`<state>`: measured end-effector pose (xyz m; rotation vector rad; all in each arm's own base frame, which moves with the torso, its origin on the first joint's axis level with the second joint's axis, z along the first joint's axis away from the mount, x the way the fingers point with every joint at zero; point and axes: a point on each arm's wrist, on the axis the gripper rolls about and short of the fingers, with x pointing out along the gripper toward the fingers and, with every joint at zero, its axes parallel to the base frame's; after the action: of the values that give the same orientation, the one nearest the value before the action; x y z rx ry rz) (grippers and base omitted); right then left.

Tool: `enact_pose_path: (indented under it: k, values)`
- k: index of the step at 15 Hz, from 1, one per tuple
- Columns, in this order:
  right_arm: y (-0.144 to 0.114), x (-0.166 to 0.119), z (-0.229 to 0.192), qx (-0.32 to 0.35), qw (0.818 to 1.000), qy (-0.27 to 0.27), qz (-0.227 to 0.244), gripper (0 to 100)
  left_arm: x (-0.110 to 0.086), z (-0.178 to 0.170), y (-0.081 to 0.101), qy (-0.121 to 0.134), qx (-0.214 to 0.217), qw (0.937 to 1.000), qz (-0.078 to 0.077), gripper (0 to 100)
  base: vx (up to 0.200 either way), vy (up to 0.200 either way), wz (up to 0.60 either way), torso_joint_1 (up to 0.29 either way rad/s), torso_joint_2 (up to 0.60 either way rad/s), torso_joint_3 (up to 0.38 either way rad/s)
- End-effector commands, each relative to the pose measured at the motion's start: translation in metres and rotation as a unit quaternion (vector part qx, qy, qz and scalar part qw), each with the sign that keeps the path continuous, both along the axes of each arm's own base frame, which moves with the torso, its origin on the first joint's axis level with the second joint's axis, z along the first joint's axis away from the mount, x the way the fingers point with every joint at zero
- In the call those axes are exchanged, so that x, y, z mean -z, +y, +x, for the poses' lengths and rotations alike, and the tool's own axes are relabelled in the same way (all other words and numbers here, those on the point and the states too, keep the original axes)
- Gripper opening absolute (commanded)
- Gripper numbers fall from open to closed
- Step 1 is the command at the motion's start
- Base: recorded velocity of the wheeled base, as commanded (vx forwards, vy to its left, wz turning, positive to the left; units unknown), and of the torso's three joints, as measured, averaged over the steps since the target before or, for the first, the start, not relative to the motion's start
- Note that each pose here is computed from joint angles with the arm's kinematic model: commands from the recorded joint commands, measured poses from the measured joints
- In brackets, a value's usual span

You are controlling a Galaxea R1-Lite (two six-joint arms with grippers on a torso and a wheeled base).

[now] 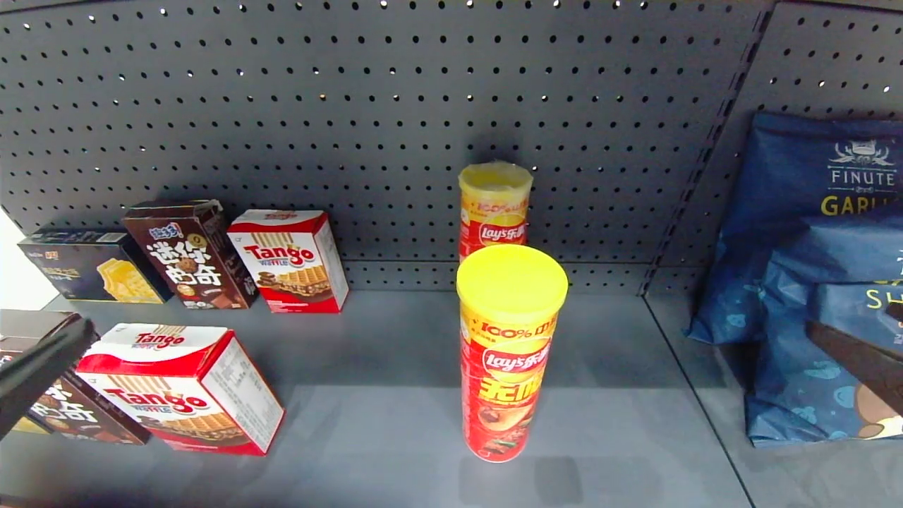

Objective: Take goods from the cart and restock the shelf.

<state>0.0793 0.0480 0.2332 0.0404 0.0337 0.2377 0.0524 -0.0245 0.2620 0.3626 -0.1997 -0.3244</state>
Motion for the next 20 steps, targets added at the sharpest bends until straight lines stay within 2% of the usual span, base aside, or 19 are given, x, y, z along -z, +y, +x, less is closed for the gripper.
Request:
enact_pose_path:
  k: [1,3,5,6,7,8,9,11,12,13,17,20]
  values:
    - [-0.033,0.022,-0.029,0.094,0.995,-0.028,0.019,100,0.016,-0.026,0.014,-0.031,-0.007,0.9995,-0.005,100,0.0,0.0,0.0,0.0,0.0,0.0]
    - [-0.047,0.042,-0.044,0.185,0.982,-0.038,0.02,100,0.024,-0.029,0.016,-0.031,-0.015,0.9994,0.008,100,0.0,0.0,0.0,0.0,0.0,0.0]
    - [-0.055,0.067,-0.061,0.272,0.961,-0.045,0.019,100,0.025,-0.029,0.017,-0.031,-0.022,0.9993,0.007,100,0.0,0.0,0.0,0.0,0.0,0.0]
    - [-0.056,0.092,-0.074,0.31,0.949,-0.054,0.018,100,0.025,-0.03,0.017,-0.032,-0.023,0.9992,0.007,100,0.0,0.0,0.0,0.0,0.0,0.0]
    - [-0.055,0.112,-0.083,0.307,0.949,-0.064,0.016,100,0.026,-0.03,0.017,-0.03,-0.025,0.9992,0.007,100,0.0,0.0,0.0,0.0,0.0,0.0]
    - [-0.054,0.118,-0.086,0.301,0.951,-0.071,0.015,100,0.026,-0.03,0.017,-0.03,-0.025,0.9992,0.007,100,0.0,0.0,0.0,0.0,0.0,0.0]
    - [-0.053,0.146,-0.099,0.271,0.962,-0.034,-0.001,100,0.025,-0.03,0.017,-0.032,-0.026,0.9991,0.006,100,0.0,0.0,0.0,0.0,0.0,0.0]
    - [-0.051,0.145,-0.097,0.231,0.973,-0.03,-0.002,100,0.026,-0.03,0.017,-0.031,-0.026,0.9992,0.006,100,0.0,0.0,0.0,0.0,0.0,0.0]
    - [-0.048,0.151,-0.097,0.153,0.988,-0.006,-0.01,100,0.026,-0.03,0.017,-0.03,-0.026,0.9992,0.007,100,0.0,0.0,0.0,0.0,0.0,0.0]
    - [-0.047,0.156,-0.097,0.125,0.992,0.015,-0.023,100,0.026,-0.03,0.017,-0.031,-0.026,0.9992,0.006,100,0.0,0.0,0.0,0.0,0.0,0.0]
    - [-0.048,0.158,-0.102,0.106,0.994,-0.017,-0.021,100,0.031,-0.029,0.016,-0.022,-0.023,0.9994,0.011,100,0.0,0.0,0.0,0.0,0.0,0.0]
    - [-0.048,0.158,-0.102,0.106,0.994,-0.017,-0.021,100,0.033,-0.027,0.015,-0.017,-0.017,0.9996,0.015,100,0.0,0.0,0.0,0.0,0.0,0.0]
